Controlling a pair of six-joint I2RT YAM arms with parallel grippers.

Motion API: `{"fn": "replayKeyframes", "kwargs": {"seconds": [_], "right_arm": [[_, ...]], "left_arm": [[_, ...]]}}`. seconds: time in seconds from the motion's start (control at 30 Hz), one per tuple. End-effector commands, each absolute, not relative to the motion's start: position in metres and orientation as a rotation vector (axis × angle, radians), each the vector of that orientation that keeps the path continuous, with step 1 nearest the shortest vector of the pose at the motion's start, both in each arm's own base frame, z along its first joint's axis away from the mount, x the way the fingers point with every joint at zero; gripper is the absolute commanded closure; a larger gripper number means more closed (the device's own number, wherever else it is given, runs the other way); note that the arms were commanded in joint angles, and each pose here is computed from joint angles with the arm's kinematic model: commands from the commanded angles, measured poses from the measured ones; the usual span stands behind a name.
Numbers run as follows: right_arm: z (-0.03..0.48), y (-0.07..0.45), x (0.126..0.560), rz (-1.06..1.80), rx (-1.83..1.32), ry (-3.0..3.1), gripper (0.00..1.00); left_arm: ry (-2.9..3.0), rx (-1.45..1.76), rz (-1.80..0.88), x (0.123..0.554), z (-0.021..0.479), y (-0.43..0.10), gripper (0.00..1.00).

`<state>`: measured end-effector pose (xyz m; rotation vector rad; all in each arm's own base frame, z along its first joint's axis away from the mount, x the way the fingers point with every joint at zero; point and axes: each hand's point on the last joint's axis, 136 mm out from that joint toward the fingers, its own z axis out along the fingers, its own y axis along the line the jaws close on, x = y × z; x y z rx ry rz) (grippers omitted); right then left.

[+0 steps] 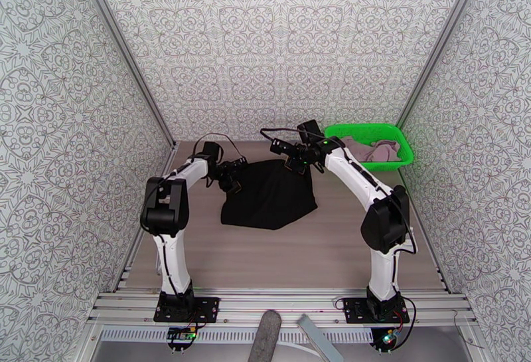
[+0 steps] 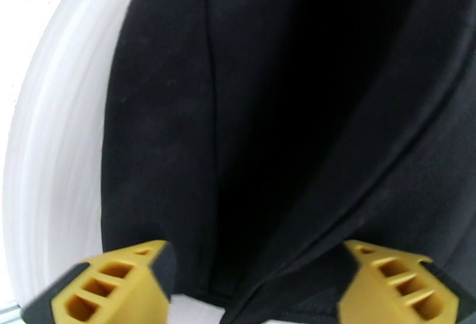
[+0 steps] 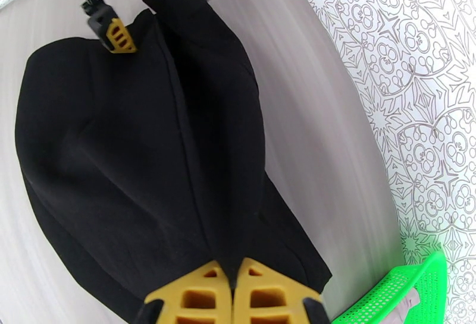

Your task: Fold and stack the mixed laundry pile

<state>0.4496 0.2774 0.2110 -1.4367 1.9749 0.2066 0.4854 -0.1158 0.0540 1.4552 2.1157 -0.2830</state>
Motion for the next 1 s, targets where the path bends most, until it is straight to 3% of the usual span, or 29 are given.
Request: {"fn": "replayKeyframes", "kwargs": {"seconds": [0.0,0.17,0.2,0.23,0.37,0.53,0.7,0.97], "right_arm": [[0.234,0.285,0.444,0.237,-1.417,1.939,1.0],[0.234,0.285,0.443,0.237,-1.414,1.946,1.0],[0.235,0.284,0.443,0.233,-1.413,1.947,1.0],[0.235,0.283,0.442,0.229,-1.411,1.951,1.0],[0.235,0.278,0.44,0.207,-1.398,1.975,1.0],[0.249,0.266,0.433,0.169,-1.331,1.996,1.0],[0.281,0.25,0.42,0.135,-1.221,1.986,1.0],[0.339,0.21,0.388,0.044,-1.022,2.003,1.0]], "left_arm": [[2.085,1.492,-0.301,0.486,0.059,-0.123,0.47],[2.087,1.486,-0.284,0.486,0.067,-0.122,0.62],[2.088,1.478,-0.281,0.486,0.073,-0.121,0.68],[2.092,1.467,-0.276,0.487,0.079,-0.119,1.0],[2.1,1.389,-0.203,0.492,0.116,-0.107,1.0],[1.97,1.239,0.004,0.493,0.199,-0.094,1.0],[1.783,1.081,0.155,0.463,0.295,-0.092,1.0],[1.736,1.045,0.366,0.379,0.362,-0.094,1.0]]}}
